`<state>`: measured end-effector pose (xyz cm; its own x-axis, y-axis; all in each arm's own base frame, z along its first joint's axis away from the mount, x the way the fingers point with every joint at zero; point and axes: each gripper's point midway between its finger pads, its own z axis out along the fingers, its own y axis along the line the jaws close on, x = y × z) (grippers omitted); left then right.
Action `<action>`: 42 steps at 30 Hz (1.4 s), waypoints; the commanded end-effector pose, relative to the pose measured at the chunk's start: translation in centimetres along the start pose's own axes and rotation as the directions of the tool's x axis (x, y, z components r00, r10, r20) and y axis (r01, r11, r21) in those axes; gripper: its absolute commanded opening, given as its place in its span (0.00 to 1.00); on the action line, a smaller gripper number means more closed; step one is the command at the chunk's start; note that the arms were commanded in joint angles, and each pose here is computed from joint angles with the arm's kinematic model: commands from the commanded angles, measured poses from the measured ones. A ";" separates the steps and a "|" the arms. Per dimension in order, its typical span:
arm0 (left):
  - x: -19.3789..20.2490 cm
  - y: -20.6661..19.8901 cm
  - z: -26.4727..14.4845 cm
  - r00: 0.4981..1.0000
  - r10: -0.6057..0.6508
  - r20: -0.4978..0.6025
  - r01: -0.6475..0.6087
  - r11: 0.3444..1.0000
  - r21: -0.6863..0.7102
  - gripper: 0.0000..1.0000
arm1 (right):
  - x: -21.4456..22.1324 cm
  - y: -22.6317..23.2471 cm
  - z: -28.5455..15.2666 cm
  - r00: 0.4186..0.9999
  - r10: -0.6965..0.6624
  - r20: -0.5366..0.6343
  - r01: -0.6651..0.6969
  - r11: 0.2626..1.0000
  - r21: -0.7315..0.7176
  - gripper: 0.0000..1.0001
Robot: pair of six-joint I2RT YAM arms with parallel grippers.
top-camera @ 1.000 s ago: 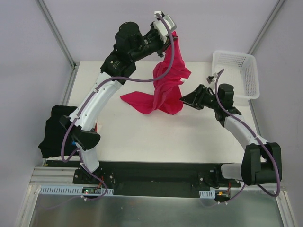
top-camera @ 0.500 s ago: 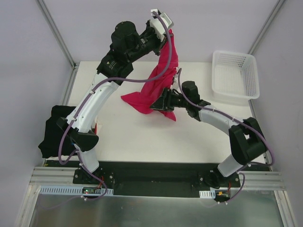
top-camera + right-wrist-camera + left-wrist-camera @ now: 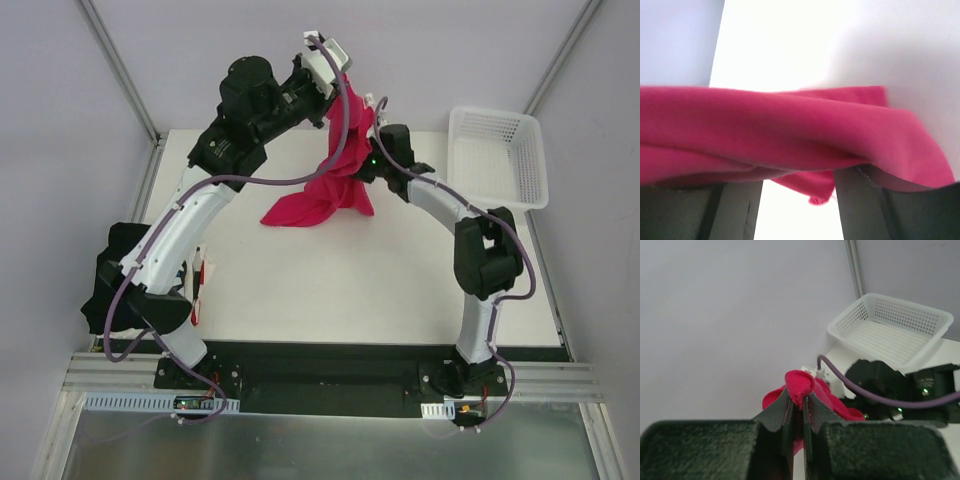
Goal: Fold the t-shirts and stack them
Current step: Flatten out the tshirt
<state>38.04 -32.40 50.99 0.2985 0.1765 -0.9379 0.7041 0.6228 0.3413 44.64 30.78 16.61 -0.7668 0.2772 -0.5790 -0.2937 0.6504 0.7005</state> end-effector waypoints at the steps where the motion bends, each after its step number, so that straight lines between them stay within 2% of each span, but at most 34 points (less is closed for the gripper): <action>1: -5.0 2.2 -4.1 0.993 0.044 0.111 -0.034 0.995 -0.090 0.00 | -7.5 -5.0 0.3 0.977 -0.190 0.097 0.147 0.930 0.338 0.57; 3: -4.6 2.4 -4.8 0.994 0.042 0.099 -0.032 0.994 -0.101 0.00 | -10.4 -7.2 -1.3 0.954 -0.258 0.152 0.149 0.849 0.506 0.57; 4: -4.8 2.6 -5.4 0.994 0.046 0.103 -0.034 0.994 -0.107 0.00 | -11.8 -8.7 -2.6 0.931 -0.328 0.158 0.170 0.774 0.610 0.57; 6: -4.1 2.6 -5.7 0.995 0.041 0.091 -0.031 0.993 -0.111 0.00 | -14.2 -8.7 -4.2 0.905 -0.389 0.171 0.180 0.715 0.676 0.57; 7: -4.3 3.1 -6.3 0.994 0.044 0.096 -0.032 0.992 -0.125 0.00 | -14.8 -10.3 -5.5 0.886 -0.448 0.118 0.208 0.613 0.762 0.57; 9: -3.7 3.3 -6.5 0.995 0.038 0.087 -0.026 0.991 -0.131 0.00 | -16.3 -11.1 -7.4 0.863 -0.497 0.090 0.204 0.507 0.838 0.58; 10: -3.7 3.6 -6.9 0.995 0.035 0.089 -0.022 0.990 -0.139 0.00 | -17.3 -11.6 -8.9 0.850 -0.520 0.083 0.173 0.425 0.888 0.58; 11: -3.3 3.6 -6.9 0.996 0.031 0.084 -0.019 0.990 -0.138 0.00 | -17.8 -12.2 -9.8 0.846 -0.529 0.063 0.176 0.389 0.904 0.62; 12: -3.2 3.6 -7.0 0.996 0.029 0.082 -0.017 0.990 -0.139 0.00 | -18.0 -12.2 -10.2 0.848 -0.525 0.066 0.170 0.389 0.905 0.63; 13: -3.2 3.7 -7.1 0.996 0.031 0.083 -0.020 0.990 -0.140 0.00 | -17.2 -13.1 -10.4 0.865 -0.499 0.052 0.177 0.400 0.899 0.63; 15: -3.1 3.9 -7.1 0.996 0.030 0.083 -0.017 0.989 -0.144 0.00 | -17.0 -12.1 -11.2 0.866 -0.490 0.102 0.156 0.459 0.875 0.64; 16: -3.1 3.9 -7.0 0.996 0.029 0.081 -0.017 0.989 -0.145 0.00 | -15.1 -12.8 -10.5 0.882 -0.464 0.080 0.180 0.490 0.853 0.64; 18: -3.0 4.1 -6.8 0.996 0.030 0.082 -0.018 0.989 -0.146 0.00 | -14.7 -10.5 -11.6 0.879 -0.454 0.146 0.164 0.575 0.802 0.64; 19: -2.9 4.1 -6.7 0.996 0.029 0.083 -0.017 0.989 -0.144 0.00 | -13.7 -9.2 -11.3 0.890 -0.428 0.157 0.177 0.640 0.747 0.64; 20: -2.8 4.0 -6.5 0.996 0.030 0.082 -0.018 0.990 -0.142 0.00 | -10.8 -10.1 -11.0 0.912 -0.393 0.115 0.192 0.659 0.727 0.64; 21: -2.9 4.1 -6.5 0.996 0.032 0.083 -0.020 0.990 -0.143 0.00 | -11.3 -7.3 -12.1 0.898 -0.395 0.193 0.173 0.721 0.671 0.64; 22: -2.4 4.1 -6.1 0.997 0.031 0.075 -0.020 0.990 -0.140 0.00 | -9.4 -5.9 -11.6 0.910 -0.372 0.180 0.196 0.773 0.604 0.64; 23: -2.5 4.2 -6.0 0.997 0.029 0.077 -0.018 0.990 -0.142 0.00 | -6.9 -6.2 -11.3 0.925 -0.351 0.148 0.207 0.790 0.578 0.63; 24: -2.4 4.2 -5.9 0.997 0.024 0.077 -0.013 0.990 -0.140 0.00 | -6.9 -3.8 -12.4 0.910 -0.367 0.191 0.221 0.821 0.526 0.62; 25: -2.1 4.1 -5.5 0.997 0.021 0.072 -0.011 0.991 -0.133 0.00 | -5.0 -1.9 -11.9 0.917 -0.361 0.171 0.248 0.850 0.464 0.61; 27: -2.0 4.2 -5.3 0.997 0.022 0.070 -0.012 0.991 -0.133 0.00 | -2.0 -0.6 -11.9 0.926 -0.354 0.128 0.277 0.872 0.404 0.59; 28: -1.7 4.3 -5.2 0.998 0.019 0.064 -0.010 0.991 -0.135 0.00 | -0.4 2.0 -12.1 0.930 -0.347 0.118 0.296 0.901 0.316 0.57; 31: -1.6 4.4 -5.0 0.998 0.022 0.062 -0.013 0.991 -0.136 0.00 | 4.2 5.2 -11.6 0.943 -0.328 0.059 0.315 0.935 0.164 0.55; 34: -1.7 4.4 -5.0 0.998 0.020 0.067 -0.011 0.991 -0.131 0.00 | 7.1 7.5 -10.4 0.944 -0.329 0.003 0.328 0.943 0.050 0.55; 37: -1.8 4.3 -4.9 0.997 0.014 0.069 -0.005 0.992 -0.127 0.00 | 8.9 8.6 -9.2 0.949 -0.313 -0.042 0.313 0.950 -0.022 0.54; 42: -1.5 4.3 -4.8 0.998 0.016 0.061 -0.008 0.991 -0.131 0.00 | 12.9 8.0 -6.2 0.947 -0.271 -0.172 0.264 0.962 -0.063 0.53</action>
<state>38.11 -27.23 49.55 0.2630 0.2028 -0.9432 0.6485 0.6867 0.3285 30.20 32.38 18.76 -0.6859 -0.0158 -0.7275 -0.5072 0.7273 0.4624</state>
